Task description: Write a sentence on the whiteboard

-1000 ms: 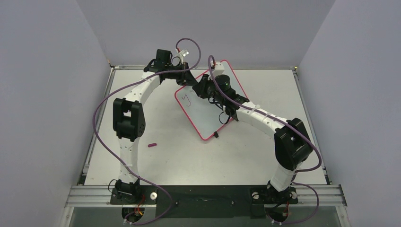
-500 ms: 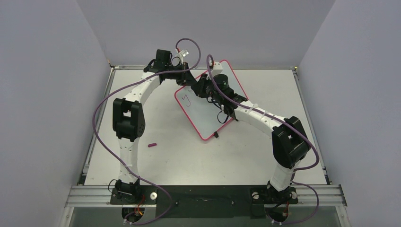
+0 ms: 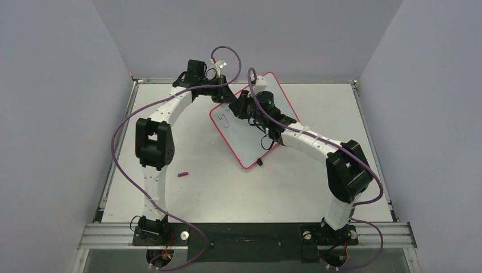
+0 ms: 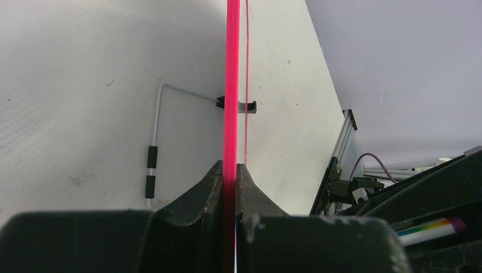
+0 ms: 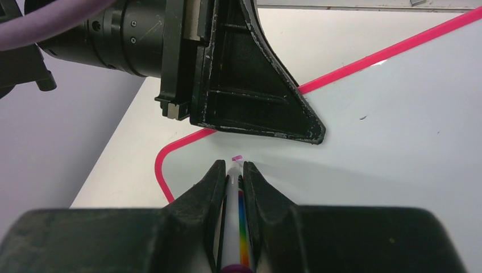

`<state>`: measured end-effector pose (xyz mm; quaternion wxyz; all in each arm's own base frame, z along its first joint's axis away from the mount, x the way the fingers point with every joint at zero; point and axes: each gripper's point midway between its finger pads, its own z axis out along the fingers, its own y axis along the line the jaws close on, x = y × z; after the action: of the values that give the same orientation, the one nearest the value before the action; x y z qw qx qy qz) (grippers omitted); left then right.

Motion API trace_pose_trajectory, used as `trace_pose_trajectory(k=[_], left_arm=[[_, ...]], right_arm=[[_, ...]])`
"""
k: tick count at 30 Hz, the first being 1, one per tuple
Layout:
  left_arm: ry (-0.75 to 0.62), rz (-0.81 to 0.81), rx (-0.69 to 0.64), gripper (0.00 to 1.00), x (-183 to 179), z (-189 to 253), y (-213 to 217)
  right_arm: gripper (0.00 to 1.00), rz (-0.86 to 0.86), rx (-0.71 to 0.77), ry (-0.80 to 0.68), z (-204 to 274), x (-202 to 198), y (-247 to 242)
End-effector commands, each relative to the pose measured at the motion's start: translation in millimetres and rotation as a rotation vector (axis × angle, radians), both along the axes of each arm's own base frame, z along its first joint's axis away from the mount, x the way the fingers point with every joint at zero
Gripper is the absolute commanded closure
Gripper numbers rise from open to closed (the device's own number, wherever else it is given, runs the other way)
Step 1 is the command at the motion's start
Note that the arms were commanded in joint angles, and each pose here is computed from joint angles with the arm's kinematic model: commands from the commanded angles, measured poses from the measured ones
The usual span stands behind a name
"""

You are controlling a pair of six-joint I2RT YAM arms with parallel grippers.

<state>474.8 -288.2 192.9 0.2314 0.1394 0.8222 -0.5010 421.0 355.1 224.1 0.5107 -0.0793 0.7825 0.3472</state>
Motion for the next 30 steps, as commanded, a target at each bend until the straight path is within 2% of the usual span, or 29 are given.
trace_pose_trajectory(k=[1,15,22,30], left_arm=[[-0.119,-0.044,-0.072,1.0,-11.1,57.4,-8.5],[-0.12,-0.04,-0.075,1.0,-10.1,58.9,-8.4],[-0.12,-0.043,-0.076,1.0,-11.2,58.2,-9.1],[-0.119,-0.046,-0.075,1.0,-13.4,58.5,-8.5]], right_arm=[[1.0,0.013,0.008,0.0,-3.4,-10.9,0.0],[1.0,-0.01,-0.029,0.029,-20.6,-24.1,-18.0],[1.0,-0.076,-0.028,0.054,-28.6,-14.8,-31.1],[1.0,-0.104,0.005,0.051,-15.1,3.8,-29.5]])
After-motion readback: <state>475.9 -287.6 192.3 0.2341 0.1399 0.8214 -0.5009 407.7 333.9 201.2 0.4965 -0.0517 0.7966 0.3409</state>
